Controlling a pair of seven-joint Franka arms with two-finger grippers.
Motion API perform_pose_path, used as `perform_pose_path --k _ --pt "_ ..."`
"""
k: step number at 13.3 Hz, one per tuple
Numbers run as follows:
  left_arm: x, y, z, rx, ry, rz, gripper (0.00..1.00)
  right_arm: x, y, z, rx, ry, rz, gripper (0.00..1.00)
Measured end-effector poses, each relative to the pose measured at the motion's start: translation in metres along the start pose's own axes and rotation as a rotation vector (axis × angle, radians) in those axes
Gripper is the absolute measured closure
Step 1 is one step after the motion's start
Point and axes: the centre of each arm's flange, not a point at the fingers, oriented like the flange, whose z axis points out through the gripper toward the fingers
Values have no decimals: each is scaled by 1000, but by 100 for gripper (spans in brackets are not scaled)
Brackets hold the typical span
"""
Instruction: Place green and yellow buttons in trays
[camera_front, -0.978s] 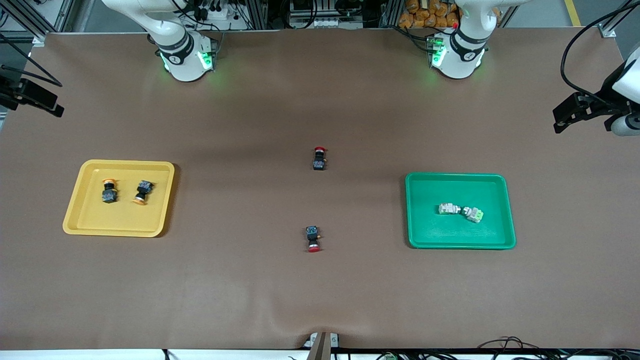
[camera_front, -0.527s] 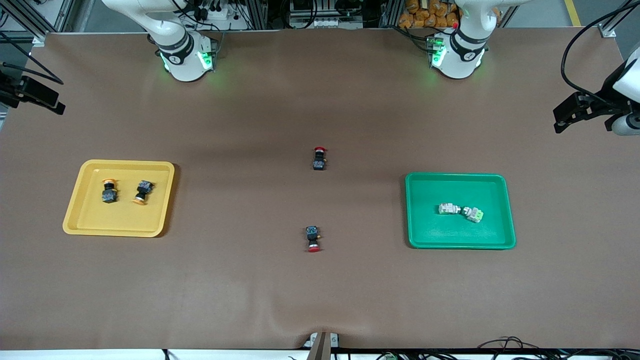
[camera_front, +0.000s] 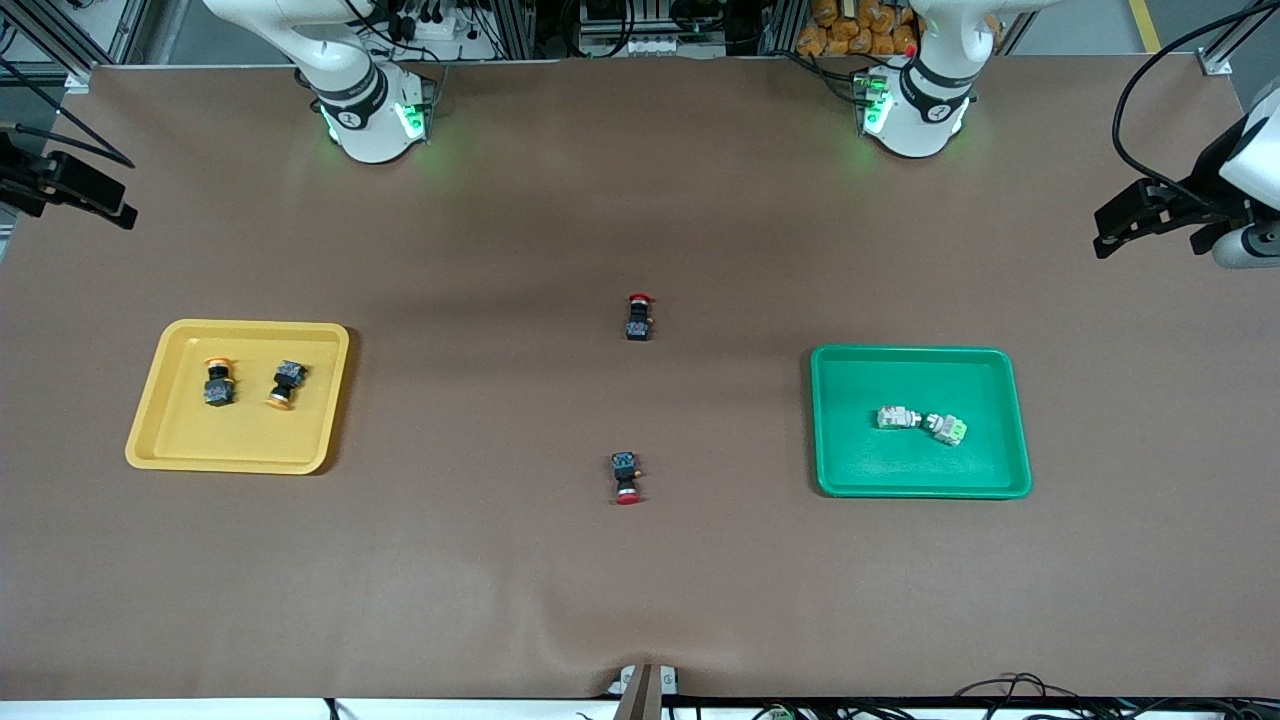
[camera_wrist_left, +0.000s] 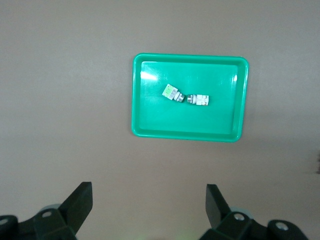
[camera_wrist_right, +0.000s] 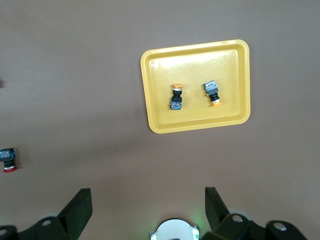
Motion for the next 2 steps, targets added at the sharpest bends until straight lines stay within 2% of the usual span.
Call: perform_pose_path --k 2 --pt "0 0 -2 0 4 0 0 2 0 4 -1 -5 0 0"
